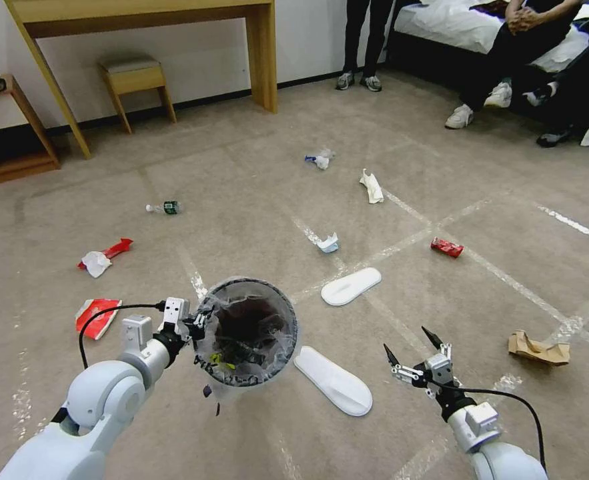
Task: Pick up the trash bin and place the garbage on the floor into it.
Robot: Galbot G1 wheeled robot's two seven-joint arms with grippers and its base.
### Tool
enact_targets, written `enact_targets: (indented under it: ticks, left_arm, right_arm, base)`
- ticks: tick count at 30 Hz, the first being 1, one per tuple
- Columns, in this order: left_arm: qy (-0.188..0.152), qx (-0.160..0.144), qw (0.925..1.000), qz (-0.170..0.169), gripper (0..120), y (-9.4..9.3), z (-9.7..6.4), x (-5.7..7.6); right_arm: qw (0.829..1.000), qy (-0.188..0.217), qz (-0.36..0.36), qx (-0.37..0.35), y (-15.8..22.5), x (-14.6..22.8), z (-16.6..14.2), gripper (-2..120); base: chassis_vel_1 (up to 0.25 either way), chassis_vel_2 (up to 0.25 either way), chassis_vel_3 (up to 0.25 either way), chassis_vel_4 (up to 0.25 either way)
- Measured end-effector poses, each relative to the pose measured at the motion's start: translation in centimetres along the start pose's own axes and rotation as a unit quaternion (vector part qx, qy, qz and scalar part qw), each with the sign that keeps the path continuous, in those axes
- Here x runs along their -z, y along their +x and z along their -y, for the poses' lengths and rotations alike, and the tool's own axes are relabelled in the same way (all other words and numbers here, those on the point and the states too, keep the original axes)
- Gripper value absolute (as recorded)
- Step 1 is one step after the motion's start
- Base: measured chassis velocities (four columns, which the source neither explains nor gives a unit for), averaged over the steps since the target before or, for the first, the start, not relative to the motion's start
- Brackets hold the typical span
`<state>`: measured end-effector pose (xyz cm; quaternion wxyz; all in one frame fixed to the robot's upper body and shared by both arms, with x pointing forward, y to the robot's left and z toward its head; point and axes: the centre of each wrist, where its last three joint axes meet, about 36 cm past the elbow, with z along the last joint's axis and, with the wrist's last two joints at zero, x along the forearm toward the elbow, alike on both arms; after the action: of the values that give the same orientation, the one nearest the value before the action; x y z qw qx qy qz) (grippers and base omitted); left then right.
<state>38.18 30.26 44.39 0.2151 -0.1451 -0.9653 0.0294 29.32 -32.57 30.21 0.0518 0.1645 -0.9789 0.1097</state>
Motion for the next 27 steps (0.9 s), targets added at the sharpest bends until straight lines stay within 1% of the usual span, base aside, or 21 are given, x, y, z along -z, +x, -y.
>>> enact_targets:
  ticks: [7,10,14,15,17,18,20,21,22,24,25,27]
  left_arm:
    - [0.006,0.006,0.9999,0.011,1,-0.1,-0.8,0.5]
    - [0.006,0.008,0.9999,0.013,1,-0.1,-0.9,0.5]
    - [0.009,0.008,0.9998,0.016,1,0.0,-1.2,0.4]
    - [0.009,0.009,0.9998,0.017,1,0.0,-1.3,0.4]
    - [0.010,0.010,0.9997,0.018,1,0.1,-1.4,0.4]
    - [0.010,0.010,0.9997,0.018,1,0.1,-1.4,0.4]
    - [0.010,0.012,0.9997,0.020,1,0.1,-1.5,0.4]
    - [0.010,0.012,0.9997,0.020,1,0.1,-1.5,0.4]
    - [0.010,0.012,0.9997,0.021,1,0.1,-1.6,0.3]
    - [0.009,0.013,0.9996,0.023,1,0.0,-1.8,0.3]
    - [0.009,0.013,0.9996,0.023,1,0.0,-1.8,0.3]
    - [0.010,0.013,0.9996,0.024,1,0.0,-1.8,0.3]
  right_arm:
    - [1.000,-0.003,-0.014,0.017,-0.6,1.1,0.2,100]
    - [1.000,-0.004,-0.016,0.020,-0.7,1.4,0.3,100]
    - [0.999,-0.019,-0.027,0.035,-1.1,2.4,0.8,100]
    - [0.998,-0.028,-0.038,0.048,-1.1,3.0,1.2,100]
    - [0.997,-0.032,-0.044,0.054,-1.2,3.4,1.6,100]
    - [0.997,-0.032,-0.044,0.054,-1.2,3.4,1.6,100]
    - [0.996,-0.030,-0.064,0.062,-1.4,4.7,3.1,100]
    - [0.996,-0.030,-0.064,0.062,-1.4,4.7,3.1,100]
    - [0.995,-0.027,-0.071,0.065,-1.6,5.1,3.7,100]
    - [0.992,-0.044,-0.087,0.075,-2.0,5.9,4.3,100]
    - [0.992,-0.044,-0.087,0.075,-2.0,5.9,4.3,100]
    - [0.989,-0.066,-0.101,0.084,-2.4,6.7,4.4,100]
  base:
    - [0.000,0.000,0.000,0.000]
    - [0.000,0.000,0.000,0.000]
    - [0.000,0.000,0.000,0.000]
    - [0.000,0.000,0.000,0.000]
    - [0.000,0.000,0.000,0.000]
    - [0.000,0.000,0.000,0.000]
    - [0.000,0.000,0.000,0.000]
    - [0.000,0.000,0.000,0.000]
    - [0.000,0.000,0.000,0.000]
    - [0.000,0.000,0.000,0.000]
    - [0.000,0.000,0.000,0.000]
    - [0.000,0.000,0.000,0.000]
